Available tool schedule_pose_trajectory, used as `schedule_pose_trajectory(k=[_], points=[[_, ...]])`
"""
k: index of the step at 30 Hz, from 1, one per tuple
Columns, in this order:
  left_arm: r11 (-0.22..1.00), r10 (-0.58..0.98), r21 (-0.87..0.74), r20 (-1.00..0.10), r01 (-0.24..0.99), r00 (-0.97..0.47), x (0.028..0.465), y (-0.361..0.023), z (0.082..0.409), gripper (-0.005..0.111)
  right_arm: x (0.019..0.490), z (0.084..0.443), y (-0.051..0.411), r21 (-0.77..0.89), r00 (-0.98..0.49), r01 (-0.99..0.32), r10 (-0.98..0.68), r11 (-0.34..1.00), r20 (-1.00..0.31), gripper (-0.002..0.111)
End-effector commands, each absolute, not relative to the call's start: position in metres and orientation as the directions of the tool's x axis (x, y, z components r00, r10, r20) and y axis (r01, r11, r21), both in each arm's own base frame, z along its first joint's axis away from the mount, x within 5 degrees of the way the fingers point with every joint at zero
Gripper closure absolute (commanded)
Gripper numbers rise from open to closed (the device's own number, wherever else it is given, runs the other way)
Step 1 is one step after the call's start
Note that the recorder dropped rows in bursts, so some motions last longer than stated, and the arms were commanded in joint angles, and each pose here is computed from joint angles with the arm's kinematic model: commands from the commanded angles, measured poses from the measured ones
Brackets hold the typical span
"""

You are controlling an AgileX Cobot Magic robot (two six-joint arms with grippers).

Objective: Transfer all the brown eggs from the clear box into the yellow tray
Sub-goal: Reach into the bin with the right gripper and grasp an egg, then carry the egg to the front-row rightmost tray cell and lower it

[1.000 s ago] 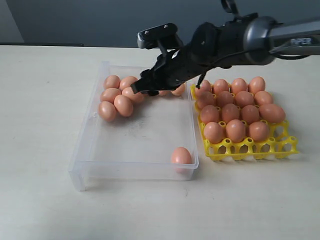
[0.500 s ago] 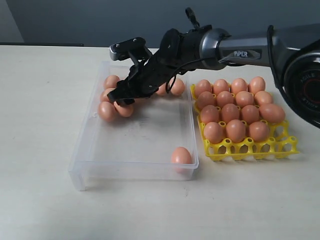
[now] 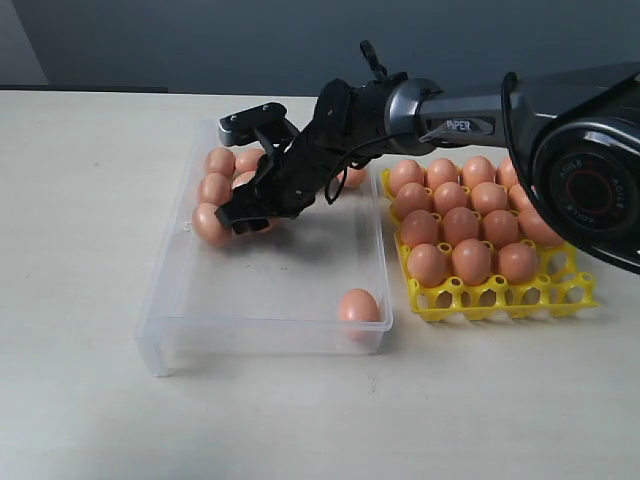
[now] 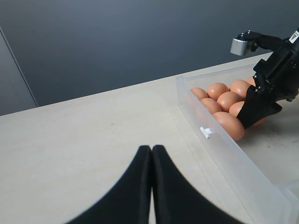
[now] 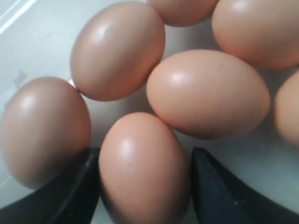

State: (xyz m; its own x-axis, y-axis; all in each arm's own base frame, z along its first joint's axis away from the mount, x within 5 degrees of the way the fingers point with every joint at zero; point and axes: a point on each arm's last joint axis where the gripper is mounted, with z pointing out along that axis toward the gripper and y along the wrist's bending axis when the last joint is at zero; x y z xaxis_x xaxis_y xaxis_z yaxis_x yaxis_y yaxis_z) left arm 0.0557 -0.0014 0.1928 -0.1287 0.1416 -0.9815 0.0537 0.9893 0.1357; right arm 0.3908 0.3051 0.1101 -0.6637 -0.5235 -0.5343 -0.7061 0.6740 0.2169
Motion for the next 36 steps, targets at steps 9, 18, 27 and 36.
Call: schedule_pose_trajectory(k=[9, 18, 27, 36], points=[[0.99, 0.138, 0.133, -0.984, 0.053, -0.113, 0.056, -0.002, 0.194, 0.106, 0.388, 0.141, 0.301, 0.241, -0.66, -0.711, -0.508, 0.66, -0.554, 0.108], [0.99, 0.138, 0.133, -0.984, 0.053, -0.113, 0.056, -0.002, 0.194, 0.106, 0.363, 0.173, 0.247, 0.193, -0.664, -0.533, -0.265, 0.824, -0.7, 0.108], [0.99, 0.138, 0.133, -0.984, 0.053, -0.113, 0.056, -0.002, 0.194, 0.106, 0.289, 0.211, 0.161, 0.069, -0.496, -0.309, -0.099, 0.948, -0.863, 0.108], [0.99, 0.138, 0.133, -0.984, 0.053, -0.113, 0.056, -0.002, 0.194, 0.106, 0.251, 0.202, 0.095, 0.101, -0.52, -0.095, 0.037, 0.99, -0.853, 0.108]])
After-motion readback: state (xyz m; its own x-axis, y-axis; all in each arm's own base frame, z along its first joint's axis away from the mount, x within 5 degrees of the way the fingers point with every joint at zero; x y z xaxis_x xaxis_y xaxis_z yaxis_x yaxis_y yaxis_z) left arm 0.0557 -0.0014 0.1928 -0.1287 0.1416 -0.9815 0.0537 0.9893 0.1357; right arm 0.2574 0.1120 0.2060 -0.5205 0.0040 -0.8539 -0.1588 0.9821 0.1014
